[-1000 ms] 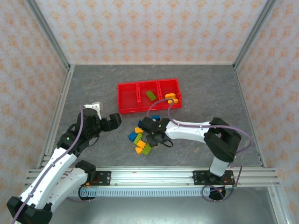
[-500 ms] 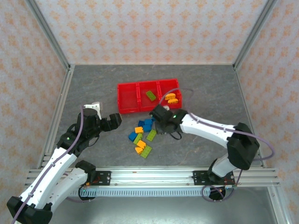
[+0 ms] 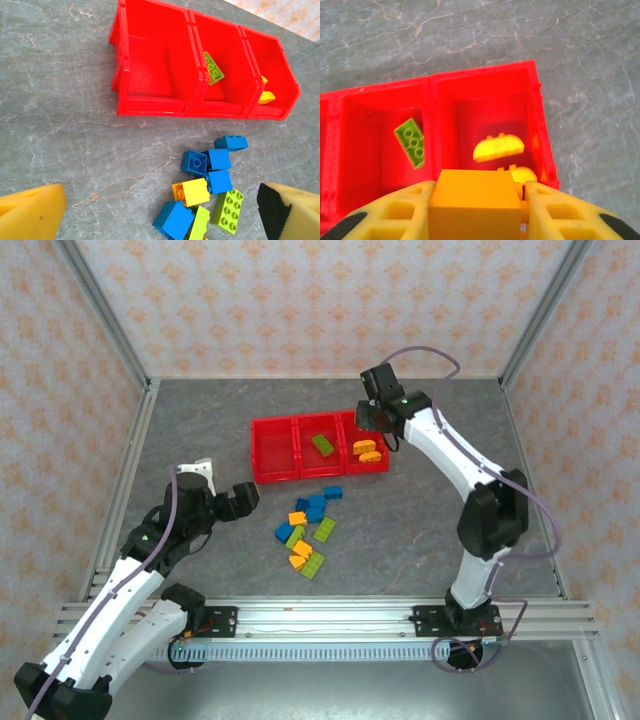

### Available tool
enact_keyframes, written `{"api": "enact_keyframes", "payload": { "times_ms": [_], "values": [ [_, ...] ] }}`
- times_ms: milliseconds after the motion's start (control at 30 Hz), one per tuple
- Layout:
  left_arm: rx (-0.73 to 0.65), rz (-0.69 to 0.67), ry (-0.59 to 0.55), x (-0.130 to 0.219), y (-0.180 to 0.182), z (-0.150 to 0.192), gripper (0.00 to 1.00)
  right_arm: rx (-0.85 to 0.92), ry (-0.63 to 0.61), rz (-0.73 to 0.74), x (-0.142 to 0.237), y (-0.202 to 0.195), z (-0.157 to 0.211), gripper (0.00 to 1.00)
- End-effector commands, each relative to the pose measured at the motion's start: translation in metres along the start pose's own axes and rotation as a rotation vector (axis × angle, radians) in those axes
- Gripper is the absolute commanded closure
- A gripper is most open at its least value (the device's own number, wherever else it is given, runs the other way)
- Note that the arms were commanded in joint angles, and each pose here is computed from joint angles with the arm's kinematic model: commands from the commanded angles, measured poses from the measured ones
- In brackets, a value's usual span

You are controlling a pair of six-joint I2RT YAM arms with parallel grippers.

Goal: Sort the legos into containers by color
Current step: Place the lego in the container, then pick up the lego from the center of the table.

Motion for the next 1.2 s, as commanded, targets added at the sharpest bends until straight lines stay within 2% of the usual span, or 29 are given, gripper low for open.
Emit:
{"api": "enact_keyframes", "payload": {
  "times_ms": [0,300,533,600,667,733,800,967,1067,1167],
  "values": [
    [0.004,-0.008,-0.016,0.003,0.001,-0.001,0.01,0.071,0.054,-0.003,-0.018,0.003,-0.002,0.62],
    [-0.003,0.012,-0.015,0.003,-0.002,0.000,0.01,0.067,0.092,-0.005,-0.064,0.014,-0.013,0.61],
    [-0.006,0.026,-0.023,0.005,-0.004,-0.001,0.01,0.048,0.119,0.049,-0.088,0.002,-0.003,0.52],
    [0.000,0.017,-0.030,0.006,-0.002,-0.002,0.01,0.034,0.112,0.057,-0.086,0.002,-0.007,0.45],
    [0.003,0.012,-0.036,0.006,-0.001,-0.002,0.01,0.019,0.102,0.045,-0.079,0.005,-0.012,0.39],
    [0.003,0.008,-0.034,0.006,-0.001,-0.002,0.01,0.003,0.084,0.019,-0.065,0.011,-0.022,0.25],
    [-0.002,0.013,-0.026,0.003,-0.002,-0.001,0.01,-0.012,0.060,0.003,-0.048,0.016,-0.033,0.17],
    [-0.028,0.052,0.032,-0.008,-0.009,0.007,0.01,-0.055,0.011,-0.027,0.004,0.022,-0.043,0.08],
    [-0.041,0.085,0.071,-0.015,-0.015,0.012,0.01,-0.064,-0.023,-0.045,0.035,0.022,-0.029,0.01],
    [-0.053,0.107,0.124,-0.024,-0.019,0.019,0.01,-0.106,-0.050,-0.071,0.060,0.010,-0.010,0.00]
  ]
}}
Point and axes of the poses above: each hand's point on the last joint's axis, 136 mm out from that joint toward the fingers, its own x axis back along the fingers, its own y axis along the line the jaws close on, z = x × y, the point moved 1 cm from there along x, back along the fingers, and after that the axes turned 10 degrees about -x, right-handed, at the moved point
